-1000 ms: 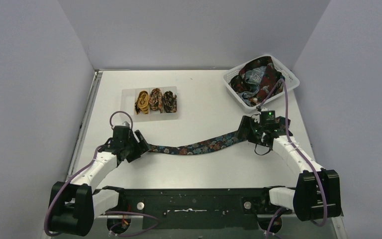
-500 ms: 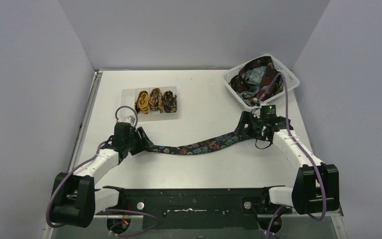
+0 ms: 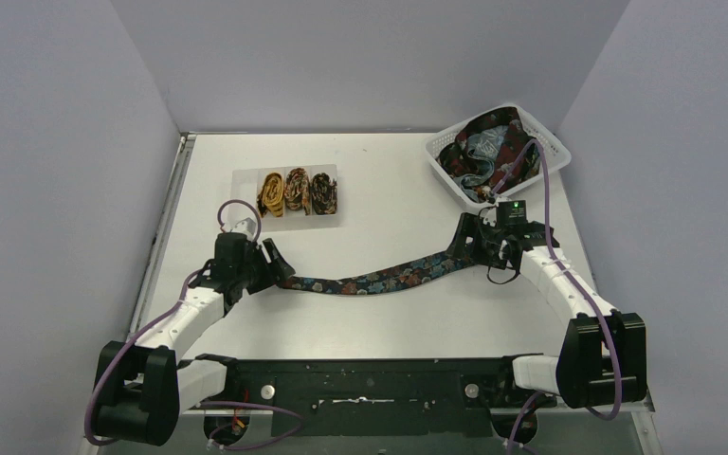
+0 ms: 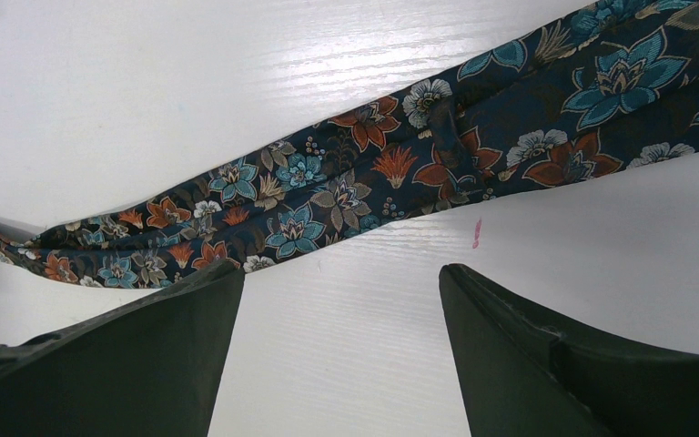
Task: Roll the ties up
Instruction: Flatten out the tie at the center of the board.
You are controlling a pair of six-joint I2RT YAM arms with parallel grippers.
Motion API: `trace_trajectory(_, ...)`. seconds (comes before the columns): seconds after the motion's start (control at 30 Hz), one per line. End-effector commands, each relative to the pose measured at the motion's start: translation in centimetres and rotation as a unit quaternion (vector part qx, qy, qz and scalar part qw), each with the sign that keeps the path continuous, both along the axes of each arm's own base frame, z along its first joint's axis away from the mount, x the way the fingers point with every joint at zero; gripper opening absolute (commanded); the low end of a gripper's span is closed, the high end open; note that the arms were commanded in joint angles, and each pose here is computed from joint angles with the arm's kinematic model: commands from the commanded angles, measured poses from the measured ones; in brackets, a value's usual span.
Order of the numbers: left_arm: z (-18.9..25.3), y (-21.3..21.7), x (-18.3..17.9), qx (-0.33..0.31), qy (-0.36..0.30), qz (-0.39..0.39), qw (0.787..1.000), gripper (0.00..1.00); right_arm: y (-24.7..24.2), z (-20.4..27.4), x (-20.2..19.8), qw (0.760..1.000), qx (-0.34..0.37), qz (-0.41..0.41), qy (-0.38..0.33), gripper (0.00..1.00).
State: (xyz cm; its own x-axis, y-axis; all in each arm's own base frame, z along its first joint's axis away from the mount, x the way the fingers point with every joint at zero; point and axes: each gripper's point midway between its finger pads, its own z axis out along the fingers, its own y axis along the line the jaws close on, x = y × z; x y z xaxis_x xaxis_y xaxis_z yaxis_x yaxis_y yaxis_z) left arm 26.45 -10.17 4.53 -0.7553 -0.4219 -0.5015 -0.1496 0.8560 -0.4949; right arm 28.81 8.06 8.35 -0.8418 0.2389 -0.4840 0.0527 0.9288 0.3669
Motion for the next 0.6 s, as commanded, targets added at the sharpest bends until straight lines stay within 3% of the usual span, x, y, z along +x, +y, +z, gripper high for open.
trace_trajectory(0.0,-0.25,0.03,-0.2,0.017,-0.002,-0.012,1.0,0.61,0.23,0.89,0.81,1.0,0.008,0.004,-0.013,0.82)
trace_trajectory(0.57,-0.53,0.27,-0.44,0.046,-0.009,-0.009,0.999,0.42,0.38,0.61,0.72,1.0,0.012,0.005,-0.003,0.85)
